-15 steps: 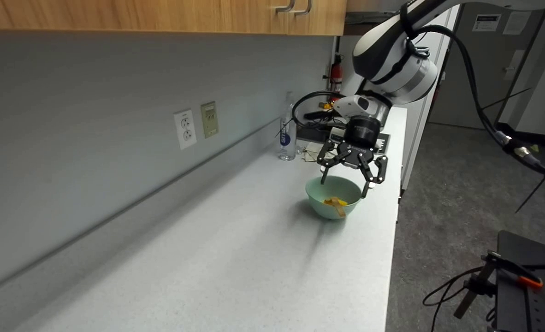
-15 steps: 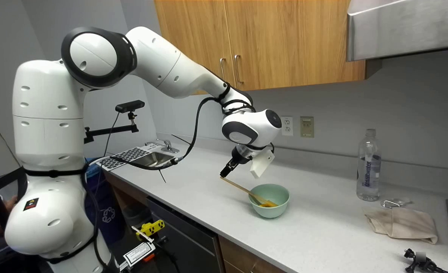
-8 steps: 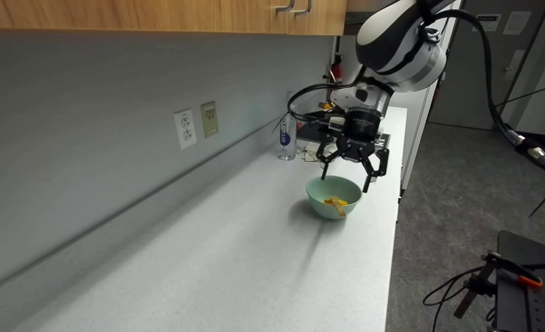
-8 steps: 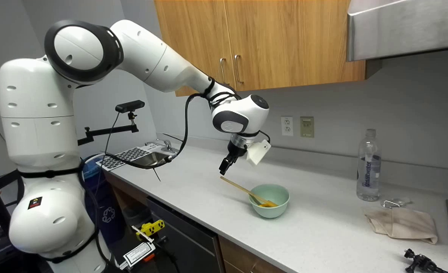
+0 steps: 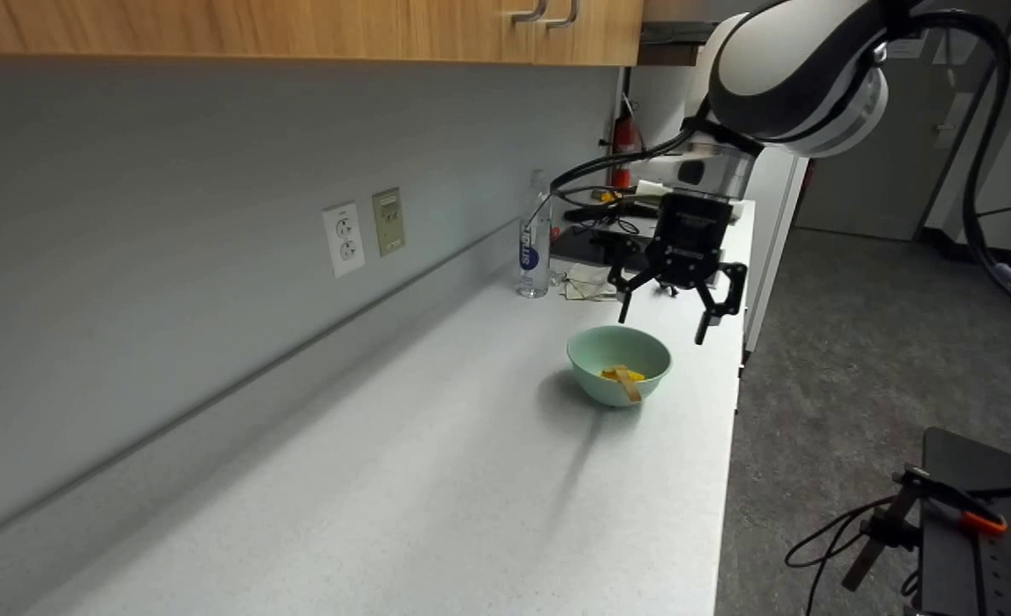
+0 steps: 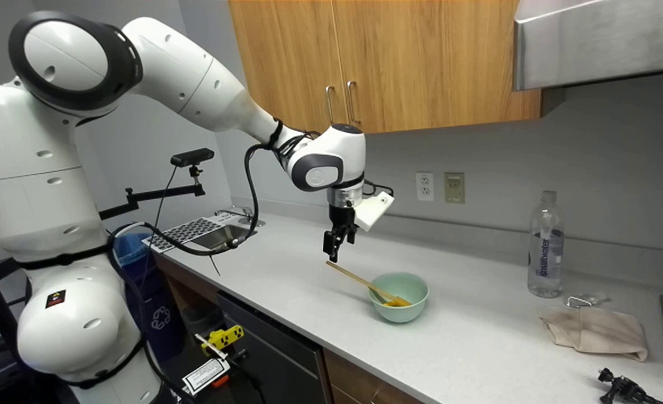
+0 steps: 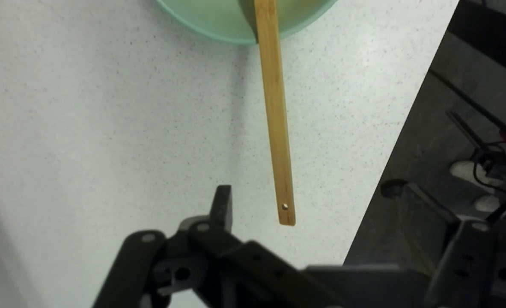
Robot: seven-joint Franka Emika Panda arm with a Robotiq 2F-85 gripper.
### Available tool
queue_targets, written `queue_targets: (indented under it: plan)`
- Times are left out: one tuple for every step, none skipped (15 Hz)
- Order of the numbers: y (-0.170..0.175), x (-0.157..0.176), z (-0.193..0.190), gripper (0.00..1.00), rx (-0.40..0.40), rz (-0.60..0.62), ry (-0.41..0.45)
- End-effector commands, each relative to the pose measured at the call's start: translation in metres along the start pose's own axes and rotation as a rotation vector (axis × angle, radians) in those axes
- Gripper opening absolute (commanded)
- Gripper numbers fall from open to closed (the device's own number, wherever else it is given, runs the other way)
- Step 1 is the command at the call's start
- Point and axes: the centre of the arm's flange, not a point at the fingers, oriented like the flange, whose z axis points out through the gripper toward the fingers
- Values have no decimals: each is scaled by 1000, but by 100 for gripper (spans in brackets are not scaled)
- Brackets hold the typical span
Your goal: Use the object to mix the contents in the bowl
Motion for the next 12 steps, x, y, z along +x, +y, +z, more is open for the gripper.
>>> queue_targets:
  plan:
    - [-22, 26, -16, 100, -48, 2, -148]
    - [-23, 28, -18, 100, -61, 1, -180]
    - [-24, 31, -20, 100, -74, -4, -213]
    - [-25, 33, -22, 100, -85, -9, -239]
    - [-25, 34, -23, 100, -97, -14, -268]
    - [-26, 35, -25, 100, -110, -22, -295]
    - [-26, 36, -26, 100, -128, -27, -315]
    - [-27, 37, -27, 100, -144, -33, -327]
    - [-27, 37, -27, 100, -156, -37, -338]
    - [-27, 38, -28, 100, -168, -41, -350]
    - [-27, 38, -28, 100, -180, -42, -360]
    - [-28, 38, -29, 100, -187, -44, -369]
